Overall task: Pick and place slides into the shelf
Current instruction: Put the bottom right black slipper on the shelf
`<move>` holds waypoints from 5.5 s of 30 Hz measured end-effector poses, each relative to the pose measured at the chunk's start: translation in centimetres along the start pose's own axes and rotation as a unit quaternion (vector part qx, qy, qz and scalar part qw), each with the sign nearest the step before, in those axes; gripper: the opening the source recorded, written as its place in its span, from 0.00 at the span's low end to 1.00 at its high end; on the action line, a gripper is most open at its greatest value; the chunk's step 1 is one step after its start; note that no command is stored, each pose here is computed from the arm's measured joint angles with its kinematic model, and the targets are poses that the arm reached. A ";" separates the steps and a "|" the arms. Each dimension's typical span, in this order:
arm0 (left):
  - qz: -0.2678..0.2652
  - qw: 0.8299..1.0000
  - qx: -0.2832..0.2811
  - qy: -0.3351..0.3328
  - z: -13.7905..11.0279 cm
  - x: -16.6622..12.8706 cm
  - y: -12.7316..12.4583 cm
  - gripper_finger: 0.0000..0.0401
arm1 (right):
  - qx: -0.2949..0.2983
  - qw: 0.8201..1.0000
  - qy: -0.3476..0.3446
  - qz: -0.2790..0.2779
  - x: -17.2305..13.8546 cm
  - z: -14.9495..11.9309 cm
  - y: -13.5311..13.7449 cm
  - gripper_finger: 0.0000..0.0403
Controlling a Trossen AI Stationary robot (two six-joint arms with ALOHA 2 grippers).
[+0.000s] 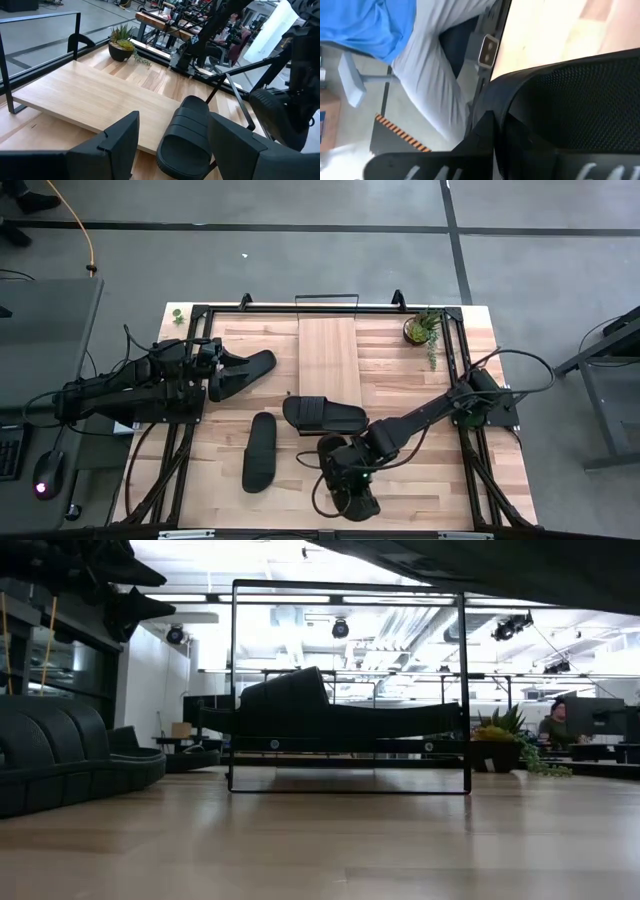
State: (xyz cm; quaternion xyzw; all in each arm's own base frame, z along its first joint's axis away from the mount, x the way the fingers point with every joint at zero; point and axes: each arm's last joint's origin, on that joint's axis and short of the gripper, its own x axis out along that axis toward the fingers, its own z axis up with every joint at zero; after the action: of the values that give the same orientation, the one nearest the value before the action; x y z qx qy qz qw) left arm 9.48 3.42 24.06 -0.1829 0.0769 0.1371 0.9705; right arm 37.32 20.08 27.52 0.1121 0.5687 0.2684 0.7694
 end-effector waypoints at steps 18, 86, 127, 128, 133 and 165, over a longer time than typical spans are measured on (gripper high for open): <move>0.012 1.000 0.000 -0.004 0.0 0.0 0.1 0.54 | -0.021 0.994 -0.104 0.038 -2.3 3.1 -3.0 0.00; -0.029 1.000 0.001 -0.010 0.3 0.0 -0.2 0.54 | 0.033 0.820 -0.471 -0.324 -19.0 5.6 -12.0 0.00; -0.050 0.997 0.021 -0.053 1.3 4.7 -2.1 0.54 | 0.036 0.820 -0.472 -0.321 -17.1 6.6 -13.1 0.00; -0.049 0.997 0.021 -0.053 1.3 4.8 -2.1 0.54 | 0.038 0.820 -0.474 -0.319 -17.0 6.6 -13.3 0.00; -0.046 0.998 0.021 -0.045 1.1 5.0 -2.1 0.52 | 0.036 0.821 -0.476 -0.313 -16.8 6.8 -13.6 0.00; -0.025 1.000 -0.012 0.005 0.2 5.2 -1.7 0.08 | -0.169 0.823 -0.337 -0.425 -16.5 5.4 -9.9 0.35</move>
State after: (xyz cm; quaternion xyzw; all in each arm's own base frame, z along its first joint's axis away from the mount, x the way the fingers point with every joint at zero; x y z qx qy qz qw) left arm 14.93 3.21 23.76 -0.1974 0.0750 0.1130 0.9709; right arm 41.70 3.60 38.02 -0.1894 0.2107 -0.0476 0.9578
